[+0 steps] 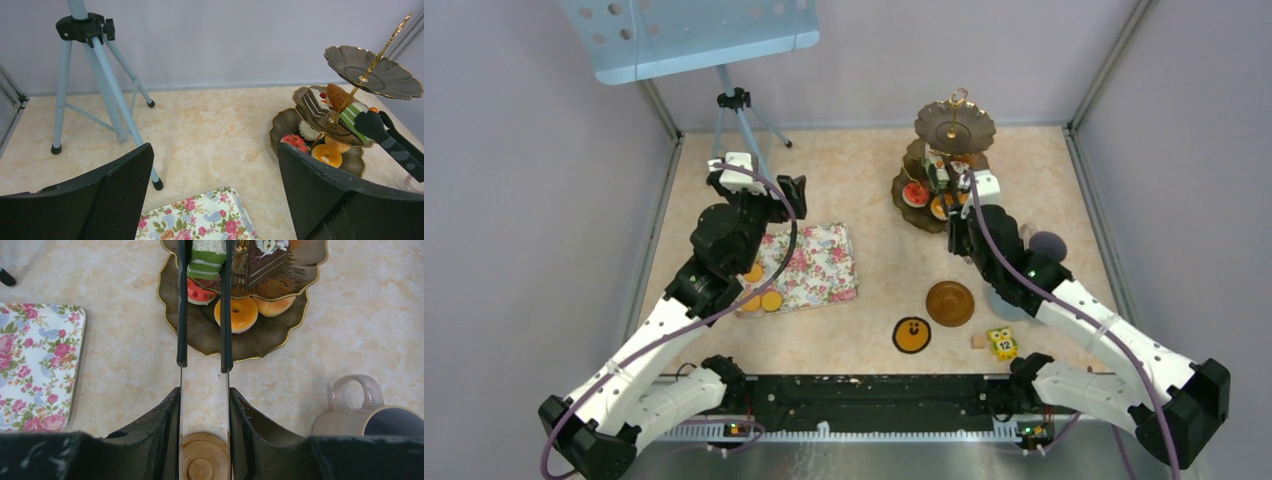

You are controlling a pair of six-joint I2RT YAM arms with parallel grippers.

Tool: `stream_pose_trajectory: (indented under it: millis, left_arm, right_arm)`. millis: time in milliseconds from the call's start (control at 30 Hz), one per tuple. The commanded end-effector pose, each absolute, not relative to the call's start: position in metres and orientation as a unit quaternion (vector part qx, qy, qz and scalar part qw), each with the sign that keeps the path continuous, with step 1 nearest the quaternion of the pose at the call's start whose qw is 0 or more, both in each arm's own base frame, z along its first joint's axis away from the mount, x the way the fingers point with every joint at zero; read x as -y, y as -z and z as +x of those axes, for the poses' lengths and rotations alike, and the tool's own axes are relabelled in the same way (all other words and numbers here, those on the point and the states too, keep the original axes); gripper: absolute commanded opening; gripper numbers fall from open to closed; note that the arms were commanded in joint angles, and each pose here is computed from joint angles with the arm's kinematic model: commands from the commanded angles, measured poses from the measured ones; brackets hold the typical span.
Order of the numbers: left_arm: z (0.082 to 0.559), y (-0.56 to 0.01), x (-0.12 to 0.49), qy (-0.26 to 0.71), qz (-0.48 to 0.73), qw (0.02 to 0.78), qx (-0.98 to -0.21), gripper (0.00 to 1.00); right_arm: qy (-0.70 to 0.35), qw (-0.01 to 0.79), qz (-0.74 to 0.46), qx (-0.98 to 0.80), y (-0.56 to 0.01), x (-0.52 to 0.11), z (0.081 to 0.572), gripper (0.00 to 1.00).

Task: Serve the afternoon tea

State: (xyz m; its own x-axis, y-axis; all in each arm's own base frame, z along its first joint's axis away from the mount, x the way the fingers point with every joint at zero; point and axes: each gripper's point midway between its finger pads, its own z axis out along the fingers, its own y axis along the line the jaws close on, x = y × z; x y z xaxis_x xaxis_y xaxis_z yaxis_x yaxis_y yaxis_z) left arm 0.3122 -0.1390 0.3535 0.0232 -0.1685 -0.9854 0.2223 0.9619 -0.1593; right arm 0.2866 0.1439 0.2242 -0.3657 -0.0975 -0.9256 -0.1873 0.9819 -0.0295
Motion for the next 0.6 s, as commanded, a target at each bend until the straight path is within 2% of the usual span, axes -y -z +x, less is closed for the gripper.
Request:
stream_pose_trajectory:
  millis: [0, 200, 400, 567]
  left_arm:
    - [0.31, -0.373, 0.139, 0.153, 0.01, 0.731, -0.665, 0.99]
    - [0.311, -0.372, 0.14, 0.154, 0.011, 0.73, -0.666, 0.99]
    - [0.311, -0.371, 0.14, 0.154, 0.01, 0.729, -0.666, 0.99]
    - [0.31, -0.372, 0.142, 0.159, 0.013, 0.729, -0.666, 0.99]
  right_arm:
    - [-0.066, 0.57, -0.083, -0.815, -0.248, -0.149, 0.298, 0.17]
    - [-0.052, 0.559, -0.071, -0.825, -0.241, -0.142, 0.307, 0.19]
    - [-0.032, 0.556, -0.056, -0.828, -0.236, -0.134, 0.311, 0.27]
    - [-0.024, 0.554, -0.054, -0.831, -0.234, -0.132, 0.316, 0.29]
